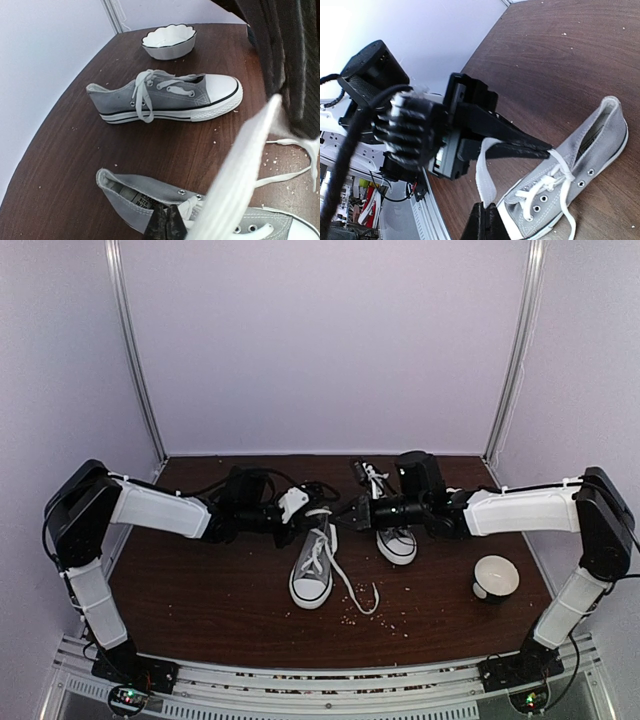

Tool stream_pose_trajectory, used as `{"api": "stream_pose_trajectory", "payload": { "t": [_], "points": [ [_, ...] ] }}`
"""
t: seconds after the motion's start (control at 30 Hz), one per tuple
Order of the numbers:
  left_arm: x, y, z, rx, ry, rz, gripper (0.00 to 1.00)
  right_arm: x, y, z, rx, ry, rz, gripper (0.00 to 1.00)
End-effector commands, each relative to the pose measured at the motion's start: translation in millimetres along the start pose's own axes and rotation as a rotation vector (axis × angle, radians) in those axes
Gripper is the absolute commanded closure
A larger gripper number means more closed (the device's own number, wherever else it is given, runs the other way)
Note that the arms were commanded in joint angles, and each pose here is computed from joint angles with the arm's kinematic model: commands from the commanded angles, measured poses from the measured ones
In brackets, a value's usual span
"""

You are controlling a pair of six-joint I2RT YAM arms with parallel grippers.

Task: Tie the shoes
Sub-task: Pass from the right arm to the left

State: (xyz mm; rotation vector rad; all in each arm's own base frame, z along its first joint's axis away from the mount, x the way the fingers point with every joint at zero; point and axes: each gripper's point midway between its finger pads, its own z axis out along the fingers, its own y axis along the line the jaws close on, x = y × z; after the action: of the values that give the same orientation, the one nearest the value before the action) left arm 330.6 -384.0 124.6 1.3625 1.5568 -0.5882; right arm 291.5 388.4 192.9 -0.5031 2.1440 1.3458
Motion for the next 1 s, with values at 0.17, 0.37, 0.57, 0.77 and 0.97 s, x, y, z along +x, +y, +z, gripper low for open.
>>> {"api": "stream_pose_trajectory", "payload": {
  "t": [0.17, 0.37, 0.57, 0.77, 0.97],
  "points": [
    [-15, 28, -15, -0.111, -0.016, -0.029, 1.00, 75, -20, 31, 0.008, 0.159, 0.016, 1.00],
    [-14, 25, -17, -0.097, 0.001, -0.006, 1.00, 77, -22, 44, -0.073, 0.142, 0.089, 0.89],
    [-14, 23, -19, -0.103, -0.012, 0.029, 1.00, 41, -26, 4, -0.083, 0.049, 0.014, 0.68],
    [-15, 22, -19, -0.087, 0.000, 0.043, 1.00, 6, -28, 11, -0.022, 0.090, -0.122, 0.63],
    [-15, 22, -17, -0.083, 0.000, 0.029, 1.00, -19, -25, 36, -0.059, 0.084, -0.141, 0.65]
  ]
}}
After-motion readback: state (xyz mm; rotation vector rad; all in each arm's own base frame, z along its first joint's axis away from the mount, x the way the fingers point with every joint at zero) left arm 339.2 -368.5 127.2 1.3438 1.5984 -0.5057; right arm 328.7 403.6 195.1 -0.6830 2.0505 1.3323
